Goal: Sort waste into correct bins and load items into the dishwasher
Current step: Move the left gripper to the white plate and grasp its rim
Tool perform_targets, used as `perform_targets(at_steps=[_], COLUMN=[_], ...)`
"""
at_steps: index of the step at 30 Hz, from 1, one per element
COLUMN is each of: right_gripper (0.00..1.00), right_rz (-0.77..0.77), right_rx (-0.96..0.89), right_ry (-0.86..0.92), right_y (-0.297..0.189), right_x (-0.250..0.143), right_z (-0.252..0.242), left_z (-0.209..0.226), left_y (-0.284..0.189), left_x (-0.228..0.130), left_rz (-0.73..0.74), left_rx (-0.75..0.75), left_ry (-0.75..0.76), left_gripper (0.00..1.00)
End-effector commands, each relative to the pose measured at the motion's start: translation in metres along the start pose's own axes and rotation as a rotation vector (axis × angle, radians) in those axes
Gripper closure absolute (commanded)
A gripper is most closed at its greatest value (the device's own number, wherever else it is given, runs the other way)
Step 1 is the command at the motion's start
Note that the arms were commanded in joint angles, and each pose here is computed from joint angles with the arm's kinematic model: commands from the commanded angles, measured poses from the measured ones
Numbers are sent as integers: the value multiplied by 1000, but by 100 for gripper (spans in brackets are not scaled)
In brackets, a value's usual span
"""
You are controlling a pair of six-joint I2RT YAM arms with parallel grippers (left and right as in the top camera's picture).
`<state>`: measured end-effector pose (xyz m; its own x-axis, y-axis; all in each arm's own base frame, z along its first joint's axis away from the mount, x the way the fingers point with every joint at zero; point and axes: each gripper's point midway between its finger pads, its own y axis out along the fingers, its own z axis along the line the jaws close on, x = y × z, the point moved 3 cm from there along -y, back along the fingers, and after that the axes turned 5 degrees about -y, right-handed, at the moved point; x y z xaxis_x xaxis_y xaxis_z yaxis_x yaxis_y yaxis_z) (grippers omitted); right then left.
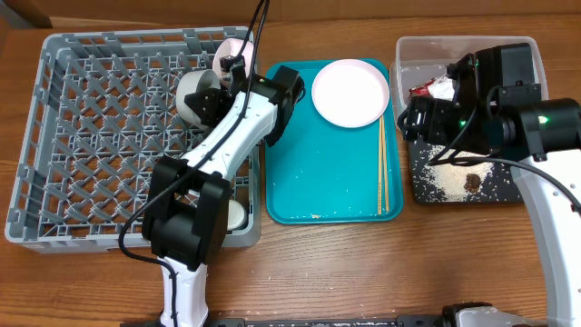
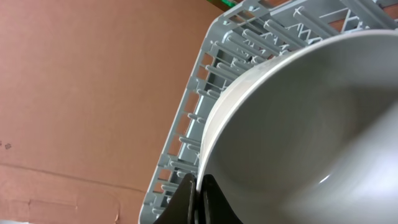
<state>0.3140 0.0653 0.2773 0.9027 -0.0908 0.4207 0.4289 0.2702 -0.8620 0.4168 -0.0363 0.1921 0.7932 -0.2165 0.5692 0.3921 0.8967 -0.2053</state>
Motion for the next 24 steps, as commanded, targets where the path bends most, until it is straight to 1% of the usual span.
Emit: perform_targets(at_steps=[1, 5, 9, 11, 16, 19, 23, 24], right_gripper=[0, 0, 0, 0, 0, 0, 0, 0], right_rz=[-17, -17, -17, -17, -17, -17, -17, -17], right_rx=[-2, -2, -2, -2, -2, -2, -2, -2], right_ry=[-3, -3, -3, -3, -3, -3, -3, -3], right_y=[-2, -2, -2, -2, -2, -2, -2, -2], right_x=[4, 4, 4, 4, 4, 4, 4, 4], right_z=[1, 1, 1, 1, 1, 1, 1, 1], left_z=[-9, -12, -18, -21, -32, -40, -50, -52], left_y=[-1, -12, -26, -32, -43, -47, -50, -51], left_x=[-10, -8, -8, -8, -15, -23, -31, -34], left_rz=[16, -13, -35, -44, -17, 23, 77, 91], left_rx=[-22, -32, -58, -71, -148, -214, -288, -307], left_ry=[46, 114, 151, 175, 209, 250, 253, 254], left_gripper=[96, 96, 96, 93, 70, 65, 50, 48])
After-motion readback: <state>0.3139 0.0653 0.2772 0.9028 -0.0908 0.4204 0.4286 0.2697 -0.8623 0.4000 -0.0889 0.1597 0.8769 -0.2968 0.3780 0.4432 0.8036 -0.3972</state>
